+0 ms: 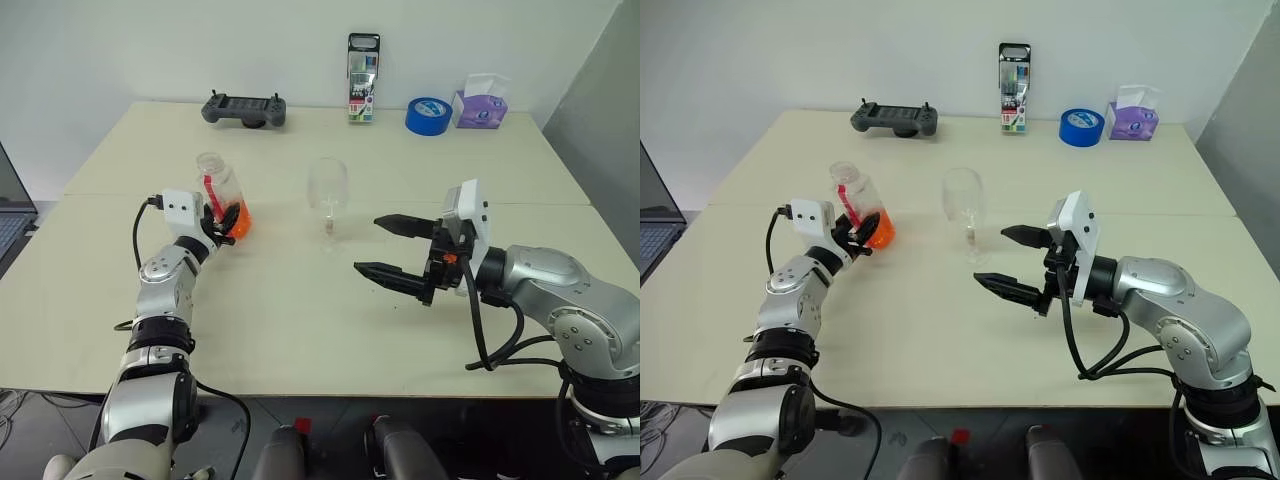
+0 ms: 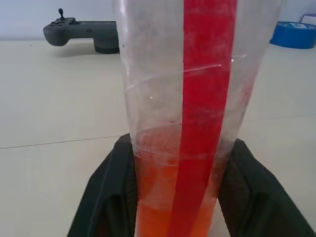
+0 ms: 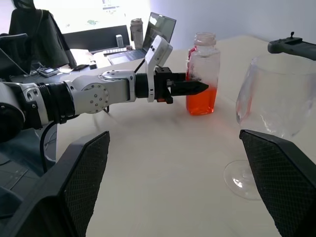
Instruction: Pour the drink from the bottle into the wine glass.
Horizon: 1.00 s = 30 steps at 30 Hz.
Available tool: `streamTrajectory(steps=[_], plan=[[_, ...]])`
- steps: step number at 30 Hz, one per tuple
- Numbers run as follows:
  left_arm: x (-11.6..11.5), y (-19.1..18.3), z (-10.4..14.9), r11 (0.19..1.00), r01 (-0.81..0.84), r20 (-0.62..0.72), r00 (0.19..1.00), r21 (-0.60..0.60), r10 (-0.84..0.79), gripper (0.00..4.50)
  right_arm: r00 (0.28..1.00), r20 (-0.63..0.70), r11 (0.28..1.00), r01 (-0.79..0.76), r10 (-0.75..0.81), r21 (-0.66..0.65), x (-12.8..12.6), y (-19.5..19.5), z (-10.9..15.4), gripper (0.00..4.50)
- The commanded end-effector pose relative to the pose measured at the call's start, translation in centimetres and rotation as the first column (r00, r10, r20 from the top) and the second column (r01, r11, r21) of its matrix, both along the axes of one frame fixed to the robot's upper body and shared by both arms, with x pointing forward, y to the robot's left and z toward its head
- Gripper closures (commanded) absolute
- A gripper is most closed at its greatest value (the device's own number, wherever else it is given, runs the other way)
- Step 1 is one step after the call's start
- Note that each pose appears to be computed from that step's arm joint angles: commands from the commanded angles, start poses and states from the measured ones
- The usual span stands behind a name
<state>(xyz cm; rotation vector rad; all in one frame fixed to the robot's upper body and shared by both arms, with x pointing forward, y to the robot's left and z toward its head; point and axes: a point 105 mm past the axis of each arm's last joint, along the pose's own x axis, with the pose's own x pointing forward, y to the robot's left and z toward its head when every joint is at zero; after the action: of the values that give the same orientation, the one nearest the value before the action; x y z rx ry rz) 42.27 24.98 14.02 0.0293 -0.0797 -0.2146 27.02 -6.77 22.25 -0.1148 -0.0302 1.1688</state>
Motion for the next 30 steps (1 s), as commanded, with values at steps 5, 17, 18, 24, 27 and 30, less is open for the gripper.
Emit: streamTrajectory(steps=[5,17,18,24,27,30], plan=[[0.8,-1.4,4.5,0.989,0.049,0.107,0.992,0.137,-0.064,2.84,0.993,0.103,0.998,0.05,-0.054,0.034,0.0,-0.5,2.2,0.0],[0.6,-6.4,11.3,0.818,0.19,0.176,0.927,0.542,-0.332,2.84,0.953,0.215,0.975,0.195,-0.215,0.11,3.5,-1.0,3.8,0.0],[0.5,-6.6,11.6,0.794,0.188,0.177,0.921,0.579,-0.348,2.84,0.951,0.218,0.973,0.199,-0.221,0.116,3.6,-1.0,3.7,0.0],[0.4,-6.8,12.9,0.607,0.103,0.192,0.896,0.788,-0.4,2.84,0.939,0.235,0.965,0.22,-0.25,0.144,4.4,-1.1,3.6,0.0],[0.7,-7.3,13.5,0.515,0.052,0.201,0.883,0.856,-0.423,2.84,0.936,0.238,0.962,0.226,-0.258,0.153,4.7,-1.0,3.5,0.0],[0.8,-7.7,13.7,0.434,0.021,0.194,0.874,0.901,-0.446,2.84,0.935,0.241,0.961,0.228,-0.261,0.156,4.8,-1.0,3.4,0.0]])
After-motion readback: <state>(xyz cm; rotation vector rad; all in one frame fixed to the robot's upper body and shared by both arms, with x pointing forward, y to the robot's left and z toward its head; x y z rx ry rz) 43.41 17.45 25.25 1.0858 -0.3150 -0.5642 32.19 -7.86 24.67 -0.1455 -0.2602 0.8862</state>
